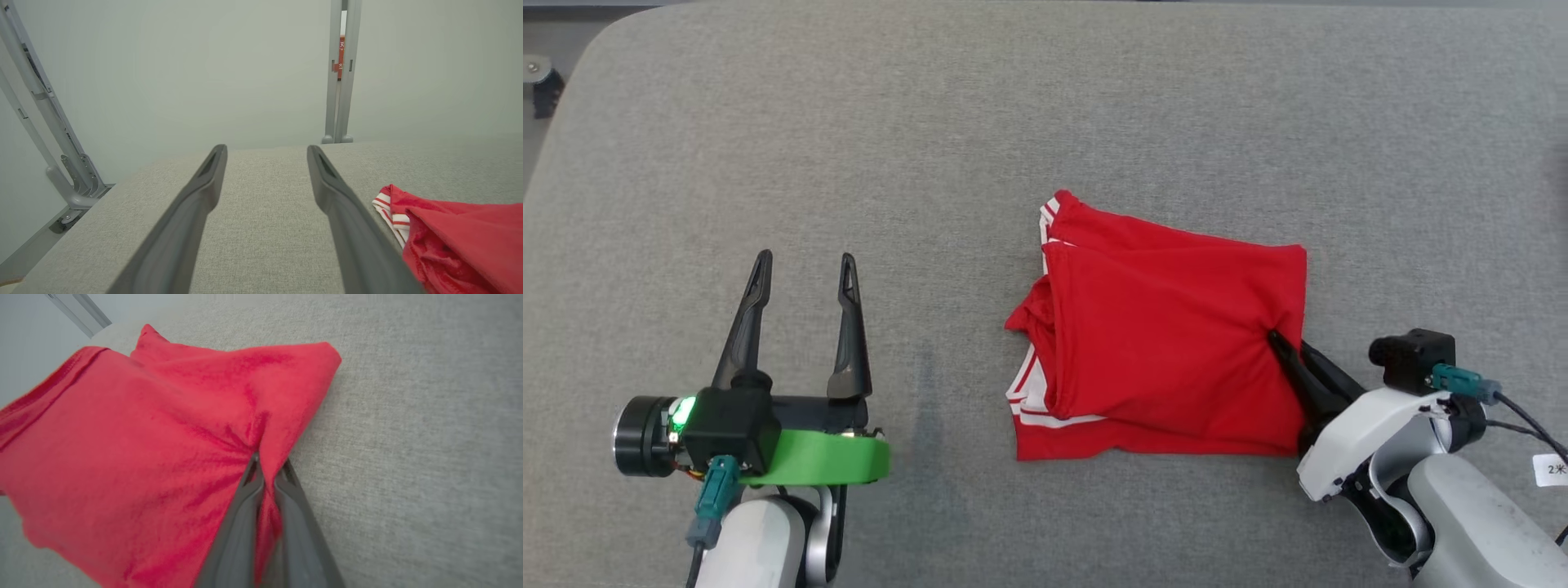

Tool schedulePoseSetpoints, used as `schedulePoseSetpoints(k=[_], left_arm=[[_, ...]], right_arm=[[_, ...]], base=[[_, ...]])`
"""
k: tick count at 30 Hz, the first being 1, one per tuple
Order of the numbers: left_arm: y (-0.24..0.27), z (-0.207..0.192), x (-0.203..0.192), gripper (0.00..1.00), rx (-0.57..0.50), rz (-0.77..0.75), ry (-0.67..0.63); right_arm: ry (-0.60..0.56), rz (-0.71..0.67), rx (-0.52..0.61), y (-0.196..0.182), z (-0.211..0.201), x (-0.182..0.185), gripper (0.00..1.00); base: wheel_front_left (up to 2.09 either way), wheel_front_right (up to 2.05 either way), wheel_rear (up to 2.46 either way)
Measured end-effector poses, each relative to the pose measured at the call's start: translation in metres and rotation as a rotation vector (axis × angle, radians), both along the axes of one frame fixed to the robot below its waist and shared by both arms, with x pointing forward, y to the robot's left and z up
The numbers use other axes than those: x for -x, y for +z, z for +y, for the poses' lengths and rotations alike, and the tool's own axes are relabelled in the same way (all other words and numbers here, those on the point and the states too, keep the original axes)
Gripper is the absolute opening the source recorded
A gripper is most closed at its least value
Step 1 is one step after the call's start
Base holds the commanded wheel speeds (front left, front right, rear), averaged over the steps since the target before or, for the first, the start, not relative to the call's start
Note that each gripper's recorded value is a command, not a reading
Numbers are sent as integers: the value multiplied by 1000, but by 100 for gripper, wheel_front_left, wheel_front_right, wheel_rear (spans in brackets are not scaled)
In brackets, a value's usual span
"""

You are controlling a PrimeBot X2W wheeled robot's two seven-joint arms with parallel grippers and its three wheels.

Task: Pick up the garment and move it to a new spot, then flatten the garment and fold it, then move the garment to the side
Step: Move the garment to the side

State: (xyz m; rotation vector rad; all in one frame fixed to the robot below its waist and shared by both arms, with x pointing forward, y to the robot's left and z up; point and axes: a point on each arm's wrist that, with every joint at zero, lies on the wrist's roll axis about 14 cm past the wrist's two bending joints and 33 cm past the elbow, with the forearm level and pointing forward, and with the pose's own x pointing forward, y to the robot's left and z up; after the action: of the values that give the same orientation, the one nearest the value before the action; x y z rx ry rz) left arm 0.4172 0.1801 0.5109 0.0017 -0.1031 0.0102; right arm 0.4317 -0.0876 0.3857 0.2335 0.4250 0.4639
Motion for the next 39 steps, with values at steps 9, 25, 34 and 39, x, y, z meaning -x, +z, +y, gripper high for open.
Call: schedulePoseSetpoints(k=[9,25,34,39], left_arm=[[9,-74,-31,100,-10,-62,-241],[-4,-194,-85,100,62,-118,-586],[-54,-202,-100,100,79,-45,-607],[-70,-192,-102,100,60,-7,-583]], right_arm=[[-140,-129,135,30,-93,-12,0],[-446,-312,588,125,-309,-81,0],[-576,-198,686,76,-369,-98,100],[-604,-185,639,52,-361,-103,100]], base=[[0,0,0],[0,0,0],[0,0,0],[0,0,0]])
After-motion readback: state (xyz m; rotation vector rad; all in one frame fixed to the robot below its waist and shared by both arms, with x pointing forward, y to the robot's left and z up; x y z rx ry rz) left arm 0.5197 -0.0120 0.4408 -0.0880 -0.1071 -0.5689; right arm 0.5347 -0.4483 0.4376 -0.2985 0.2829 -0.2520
